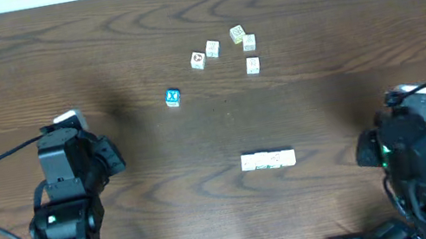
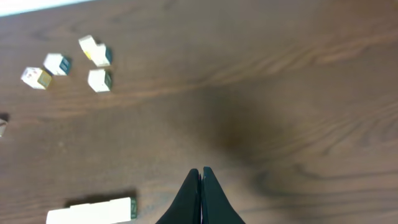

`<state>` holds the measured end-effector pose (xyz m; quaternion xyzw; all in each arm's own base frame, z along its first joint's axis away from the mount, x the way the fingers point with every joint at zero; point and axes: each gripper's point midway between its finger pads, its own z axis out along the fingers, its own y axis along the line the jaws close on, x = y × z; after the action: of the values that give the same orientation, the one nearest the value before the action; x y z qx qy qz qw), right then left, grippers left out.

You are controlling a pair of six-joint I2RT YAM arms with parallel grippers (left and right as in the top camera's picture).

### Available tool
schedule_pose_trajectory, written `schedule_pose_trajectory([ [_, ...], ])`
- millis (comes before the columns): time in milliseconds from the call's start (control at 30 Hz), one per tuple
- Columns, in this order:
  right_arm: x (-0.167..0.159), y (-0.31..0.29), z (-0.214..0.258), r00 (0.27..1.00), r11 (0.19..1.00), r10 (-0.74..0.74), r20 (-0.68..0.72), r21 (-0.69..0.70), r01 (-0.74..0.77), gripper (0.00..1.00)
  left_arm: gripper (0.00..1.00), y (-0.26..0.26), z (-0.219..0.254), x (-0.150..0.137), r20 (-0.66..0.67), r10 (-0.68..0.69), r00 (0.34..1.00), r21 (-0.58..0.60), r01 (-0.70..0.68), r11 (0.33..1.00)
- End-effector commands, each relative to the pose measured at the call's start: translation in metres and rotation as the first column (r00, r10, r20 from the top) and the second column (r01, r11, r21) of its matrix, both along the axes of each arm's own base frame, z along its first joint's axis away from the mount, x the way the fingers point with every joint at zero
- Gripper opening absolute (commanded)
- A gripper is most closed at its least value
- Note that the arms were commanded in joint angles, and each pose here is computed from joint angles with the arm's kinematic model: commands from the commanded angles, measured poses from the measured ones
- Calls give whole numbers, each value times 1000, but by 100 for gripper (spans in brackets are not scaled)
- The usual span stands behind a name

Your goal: Lift 4 blocks

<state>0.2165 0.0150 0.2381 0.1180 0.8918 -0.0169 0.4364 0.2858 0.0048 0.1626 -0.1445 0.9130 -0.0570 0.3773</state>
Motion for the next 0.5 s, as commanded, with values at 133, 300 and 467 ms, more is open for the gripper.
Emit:
schedule_pose_trajectory([
  [133,-3,25,-66,983,971,108,-151,230,-72,1,8,-23,-26,0,-89,-109,990,-91,101,991],
  [300,-5,30,-86,953,935,214,-216,328,-136,1,8,-38,-31,-2,-103,-182,978,-151,166,975],
  [467,-4,30,-100,918,891,291,-270,426,-157,1,8,-55,-31,-9,-107,-267,958,-218,240,946],
])
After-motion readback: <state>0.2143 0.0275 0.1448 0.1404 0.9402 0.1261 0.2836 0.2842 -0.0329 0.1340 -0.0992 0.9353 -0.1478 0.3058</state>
